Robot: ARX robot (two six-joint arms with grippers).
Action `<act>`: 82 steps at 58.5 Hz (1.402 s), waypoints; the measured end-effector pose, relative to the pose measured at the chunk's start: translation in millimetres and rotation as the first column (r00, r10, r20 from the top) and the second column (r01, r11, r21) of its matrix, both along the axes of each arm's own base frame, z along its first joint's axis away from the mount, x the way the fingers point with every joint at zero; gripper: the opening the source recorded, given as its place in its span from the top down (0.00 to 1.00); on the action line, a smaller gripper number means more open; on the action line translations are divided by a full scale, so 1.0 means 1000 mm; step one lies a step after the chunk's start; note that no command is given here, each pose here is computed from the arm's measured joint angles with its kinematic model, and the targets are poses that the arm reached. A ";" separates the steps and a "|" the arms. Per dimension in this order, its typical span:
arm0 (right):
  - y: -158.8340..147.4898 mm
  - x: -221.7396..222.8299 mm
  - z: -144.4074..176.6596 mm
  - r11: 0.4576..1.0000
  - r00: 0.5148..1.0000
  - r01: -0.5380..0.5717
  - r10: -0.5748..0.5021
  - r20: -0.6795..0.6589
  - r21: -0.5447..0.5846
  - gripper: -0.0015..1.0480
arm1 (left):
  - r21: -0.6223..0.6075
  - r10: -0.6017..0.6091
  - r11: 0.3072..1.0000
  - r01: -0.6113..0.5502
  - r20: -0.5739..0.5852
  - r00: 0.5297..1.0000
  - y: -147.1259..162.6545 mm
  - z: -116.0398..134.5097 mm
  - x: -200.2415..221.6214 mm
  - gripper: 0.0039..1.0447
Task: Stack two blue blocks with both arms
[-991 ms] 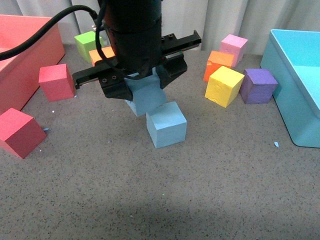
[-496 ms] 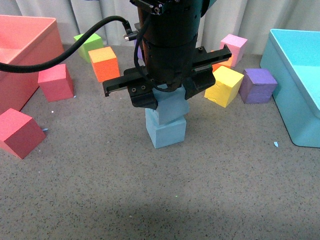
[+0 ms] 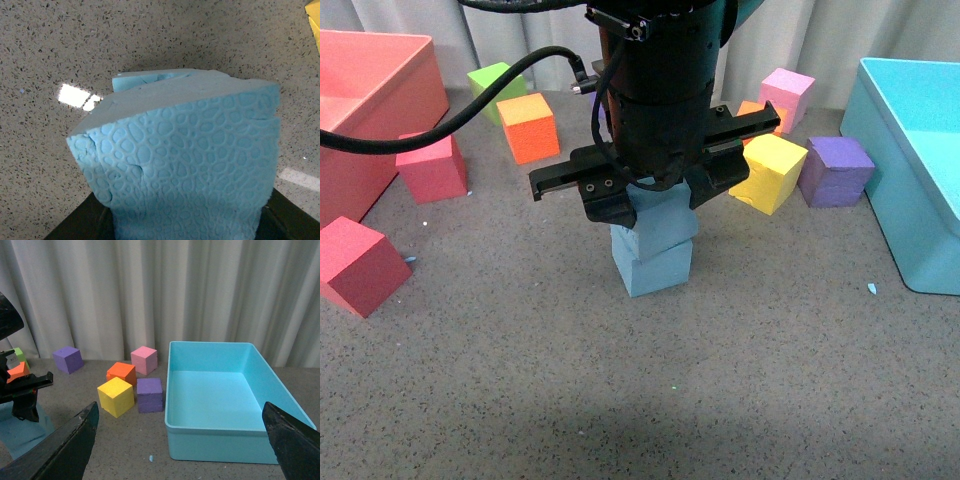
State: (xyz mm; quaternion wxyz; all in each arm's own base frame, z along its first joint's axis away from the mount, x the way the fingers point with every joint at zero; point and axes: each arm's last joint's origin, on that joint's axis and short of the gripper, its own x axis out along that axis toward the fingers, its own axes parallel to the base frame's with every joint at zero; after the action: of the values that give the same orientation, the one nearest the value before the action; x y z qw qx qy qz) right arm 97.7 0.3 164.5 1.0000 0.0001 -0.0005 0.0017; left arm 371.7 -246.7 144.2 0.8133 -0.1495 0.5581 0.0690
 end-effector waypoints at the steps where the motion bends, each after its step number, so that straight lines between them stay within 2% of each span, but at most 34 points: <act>1: 0.000 0.000 0.000 1.000 1.000 0.000 0.000 0.000 0.000 0.09 | 0.000 0.000 1.000 0.000 0.000 1.000 0.000 0.000 0.000 0.55; 15: 0.000 0.000 0.000 1.000 1.000 0.000 0.000 0.000 0.000 0.09 | -0.005 -0.003 1.000 0.003 -0.004 1.000 -0.001 0.000 0.002 0.55; 35: 0.000 0.000 0.000 1.000 1.000 0.000 0.000 0.000 0.000 0.09 | 0.008 -0.013 1.000 0.013 0.002 1.000 0.001 0.001 0.003 0.05; 52: 0.000 0.000 0.000 1.000 1.000 0.000 0.000 0.000 0.000 0.09 | -0.004 -0.013 1.000 0.013 0.056 0.998 0.011 0.021 0.000 0.06; 59: 0.000 0.000 0.000 1.000 1.000 0.000 0.000 0.000 0.000 0.09 | -0.032 -0.030 0.999 0.035 0.127 0.991 0.016 0.035 -0.002 0.06; 61: 0.000 0.000 0.000 1.000 1.000 0.000 0.000 0.000 0.000 0.09 | -0.011 -0.045 0.999 0.047 0.182 0.982 0.017 0.037 -0.002 0.07; 64: 0.000 0.000 0.000 1.000 1.000 0.000 0.000 0.000 0.000 0.09 | 0.099 -0.083 0.994 0.048 0.386 0.919 0.027 0.031 -0.004 0.16; 67: 0.000 0.000 0.000 1.000 1.000 -0.001 0.001 0.000 0.000 0.09 | 0.226 -0.170 0.972 0.059 0.509 0.844 0.043 0.020 -0.014 0.24; 72: 0.000 0.000 0.000 1.000 1.000 0.003 -0.003 0.000 0.000 0.09 | 0.313 -0.266 0.947 0.078 0.621 0.737 0.073 0.005 -0.034 0.36; 74: 0.000 0.000 0.000 1.000 1.000 0.003 -0.003 0.000 0.000 0.09 | 0.319 -0.274 0.946 0.065 0.674 0.686 0.086 0.003 -0.042 0.42; 75: 0.000 0.000 0.000 1.000 1.000 0.003 -0.003 0.000 0.000 0.09 | 0.321 -0.278 0.946 0.053 0.712 0.645 0.095 0.003 -0.048 0.45; 76: 0.000 0.000 0.000 1.000 1.000 0.003 -0.003 0.000 0.000 0.09 | 0.326 -0.282 0.944 0.050 0.720 0.634 0.098 0.003 -0.049 0.47; 79: 0.000 0.000 0.000 1.000 1.000 0.002 -0.002 0.000 0.000 0.09 | 0.284 -0.248 0.959 -0.010 0.853 0.459 0.120 0.018 -0.067 0.57; 81: 0.000 0.000 0.000 1.000 1.000 0.002 -0.002 0.000 0.000 0.09 | 0.269 -0.234 0.962 -0.034 0.886 0.399 0.130 0.027 -0.074 0.62; 82: 0.000 0.000 0.000 1.000 1.000 0.002 -0.002 0.000 0.000 0.09 | 0.264 -0.229 0.964 -0.039 0.894 0.385 0.133 0.029 -0.077 0.64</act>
State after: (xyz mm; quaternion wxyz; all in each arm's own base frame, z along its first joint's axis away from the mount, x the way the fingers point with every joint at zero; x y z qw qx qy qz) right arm 97.7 0.2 164.5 1.0000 0.0001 -0.0005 0.0008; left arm 295.0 -113.4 173.5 0.9995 -0.0300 0.0112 -0.0046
